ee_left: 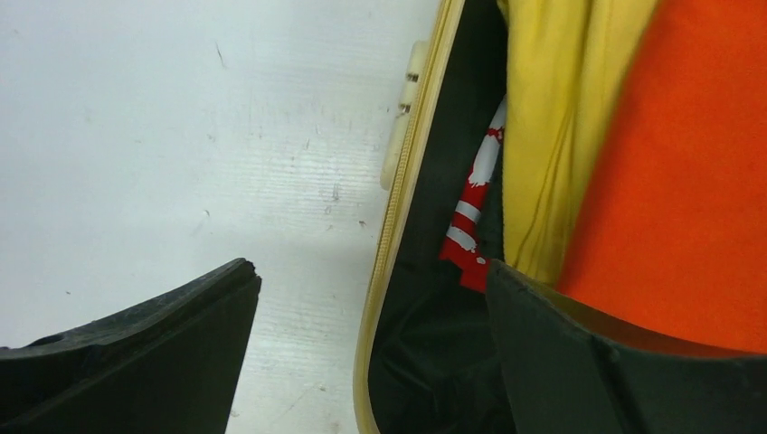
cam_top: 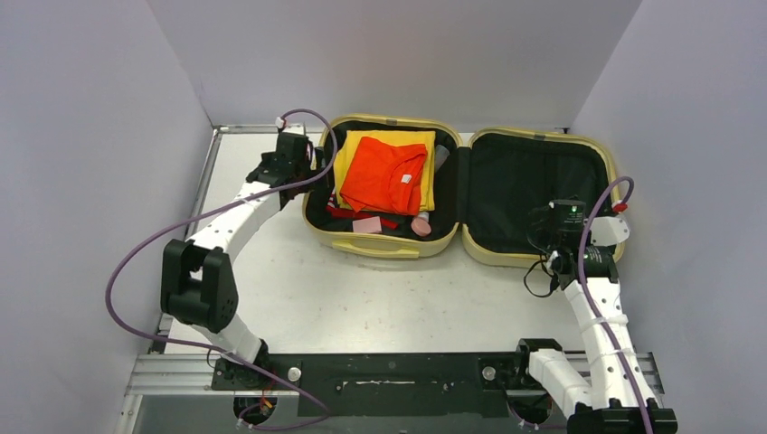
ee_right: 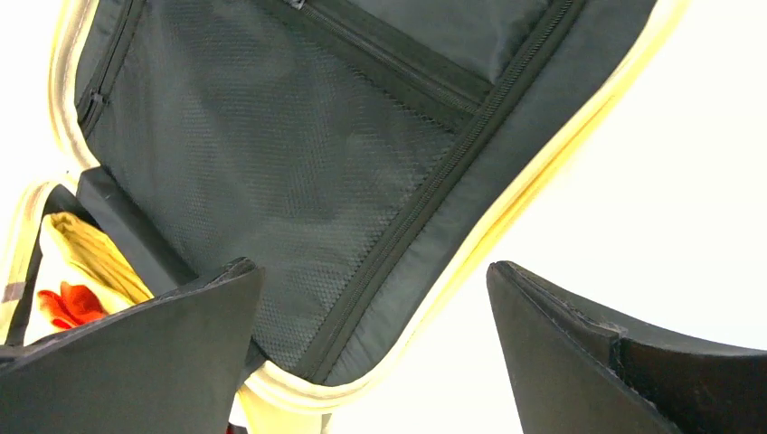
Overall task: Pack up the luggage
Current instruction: Close the luggage at the center of the board.
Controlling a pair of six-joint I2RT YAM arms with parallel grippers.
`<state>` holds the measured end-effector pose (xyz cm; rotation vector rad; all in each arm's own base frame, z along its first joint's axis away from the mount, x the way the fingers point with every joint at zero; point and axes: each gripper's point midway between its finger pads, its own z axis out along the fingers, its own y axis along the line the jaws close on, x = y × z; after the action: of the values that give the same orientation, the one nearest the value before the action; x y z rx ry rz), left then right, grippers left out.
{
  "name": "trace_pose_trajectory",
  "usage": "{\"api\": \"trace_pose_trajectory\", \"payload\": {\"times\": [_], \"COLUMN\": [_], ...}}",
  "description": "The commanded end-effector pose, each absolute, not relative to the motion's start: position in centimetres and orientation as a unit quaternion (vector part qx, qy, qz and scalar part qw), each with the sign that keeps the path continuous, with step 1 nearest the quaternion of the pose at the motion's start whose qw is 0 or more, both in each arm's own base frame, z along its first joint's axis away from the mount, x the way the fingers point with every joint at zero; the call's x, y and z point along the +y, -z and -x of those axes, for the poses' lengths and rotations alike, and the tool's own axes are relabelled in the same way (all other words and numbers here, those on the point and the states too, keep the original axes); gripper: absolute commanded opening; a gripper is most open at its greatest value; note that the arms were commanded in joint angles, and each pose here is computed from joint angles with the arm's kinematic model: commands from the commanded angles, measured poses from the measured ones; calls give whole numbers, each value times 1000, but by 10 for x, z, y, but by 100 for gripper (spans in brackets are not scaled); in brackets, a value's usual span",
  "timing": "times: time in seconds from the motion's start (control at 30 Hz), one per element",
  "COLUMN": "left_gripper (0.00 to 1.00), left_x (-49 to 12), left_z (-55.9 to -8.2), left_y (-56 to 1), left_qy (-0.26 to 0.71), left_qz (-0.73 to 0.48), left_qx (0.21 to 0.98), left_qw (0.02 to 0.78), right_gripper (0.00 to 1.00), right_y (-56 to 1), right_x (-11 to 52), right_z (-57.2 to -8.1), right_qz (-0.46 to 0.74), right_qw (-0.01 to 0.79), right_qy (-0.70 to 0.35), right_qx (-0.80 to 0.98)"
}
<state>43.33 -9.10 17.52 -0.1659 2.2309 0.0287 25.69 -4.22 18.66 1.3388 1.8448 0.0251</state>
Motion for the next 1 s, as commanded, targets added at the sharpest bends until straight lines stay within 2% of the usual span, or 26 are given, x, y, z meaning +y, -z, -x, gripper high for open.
{"api": "trace_pose_trajectory", "payload": {"times": [0.0,0.2,0.27,0.43,0.47,0.67,0.83,0.97], "left_gripper": [87,60,48,3,0,0,0,0], "left_x": [-91,-93,-94,-93,-92,-89,-90,-101], "left_z": [-439,-424,-419,-397,-393,-364,-346,-336], "left_y": [-139,-94,-89,-73,-71,-62,-68,-74], "left_qy": [-24,-21,-16,-5,-4,9,31,50], "left_qz": [70,71,75,82,86,109,122,112], "left_qx": [915,932,933,939,940,941,936,935], "left_qw": [398,356,351,334,330,321,329,334], "right_gripper": [100,100,100,100,100,97,87,73], "right_y": [-184,-169,-159,-134,-128,-100,-89,-79], "right_x": [-59,-70,-75,-87,-90,-104,-114,-119], "right_z": [-248,-255,-254,-248,-247,-248,-261,-269], "right_qz": [-567,-597,-603,-620,-624,-633,-625,-615], "right_qw": [417,400,388,364,358,339,339,336], "right_qy": [20,26,41,69,75,85,84,80], "right_qx": [710,695,695,692,691,691,698,709]}}
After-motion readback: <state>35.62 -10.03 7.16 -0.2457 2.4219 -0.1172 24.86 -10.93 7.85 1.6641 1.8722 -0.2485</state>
